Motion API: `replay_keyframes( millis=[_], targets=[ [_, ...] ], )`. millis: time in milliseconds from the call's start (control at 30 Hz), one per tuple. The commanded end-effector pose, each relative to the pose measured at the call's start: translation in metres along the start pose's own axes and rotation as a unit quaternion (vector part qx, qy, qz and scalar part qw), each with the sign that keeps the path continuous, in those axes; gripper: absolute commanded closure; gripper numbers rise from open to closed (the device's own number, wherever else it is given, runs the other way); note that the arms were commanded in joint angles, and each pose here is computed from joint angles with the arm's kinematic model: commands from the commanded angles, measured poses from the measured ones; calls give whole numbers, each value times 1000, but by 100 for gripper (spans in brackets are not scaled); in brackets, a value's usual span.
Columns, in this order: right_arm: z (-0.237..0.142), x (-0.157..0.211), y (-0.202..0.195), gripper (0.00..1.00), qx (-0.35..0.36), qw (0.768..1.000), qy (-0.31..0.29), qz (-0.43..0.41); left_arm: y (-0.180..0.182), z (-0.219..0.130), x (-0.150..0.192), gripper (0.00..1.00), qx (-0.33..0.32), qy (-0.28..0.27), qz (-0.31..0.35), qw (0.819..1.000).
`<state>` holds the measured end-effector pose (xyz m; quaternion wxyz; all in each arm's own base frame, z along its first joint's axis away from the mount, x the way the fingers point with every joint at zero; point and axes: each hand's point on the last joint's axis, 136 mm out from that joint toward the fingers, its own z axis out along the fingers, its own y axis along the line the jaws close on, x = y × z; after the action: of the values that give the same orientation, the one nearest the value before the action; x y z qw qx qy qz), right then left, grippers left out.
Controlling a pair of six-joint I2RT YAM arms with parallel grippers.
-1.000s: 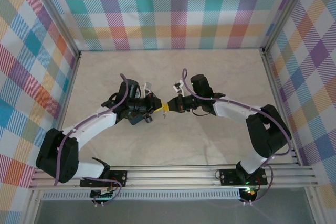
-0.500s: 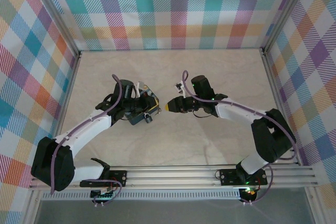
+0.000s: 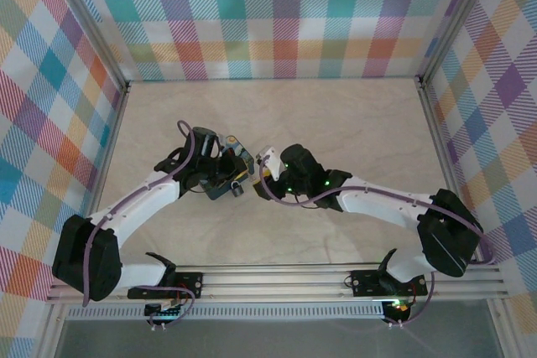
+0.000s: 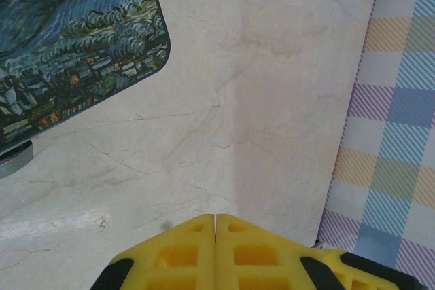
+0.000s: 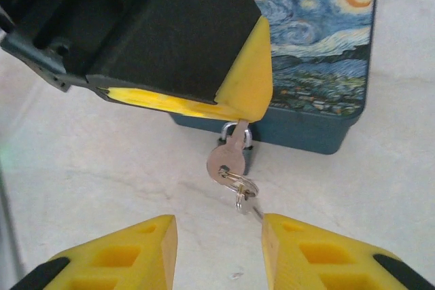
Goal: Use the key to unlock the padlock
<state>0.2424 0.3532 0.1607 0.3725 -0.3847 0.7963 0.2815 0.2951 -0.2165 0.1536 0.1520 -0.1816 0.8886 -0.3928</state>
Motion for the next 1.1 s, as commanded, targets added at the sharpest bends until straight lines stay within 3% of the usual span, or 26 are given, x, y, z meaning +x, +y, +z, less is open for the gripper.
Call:
replay_keyframes(
  millis=[0,433,800,1067],
  targets=[
    [-2,-22,-8,62,47,996,-49,-56,-6,-2,-8,100,3,-6,-14,1000],
    [17,-17,8,56,22,996,-38,-77,-9,0,-11,100,4,-7,-20,1000],
    [29,-22,-5,58,60,995,-26,-70,-11,1,-10,100,9,-2,-20,1000],
    [32,-20,-7,77,65,995,-13,-75,-13,1,-11,100,10,-2,-22,1000]
  ],
)
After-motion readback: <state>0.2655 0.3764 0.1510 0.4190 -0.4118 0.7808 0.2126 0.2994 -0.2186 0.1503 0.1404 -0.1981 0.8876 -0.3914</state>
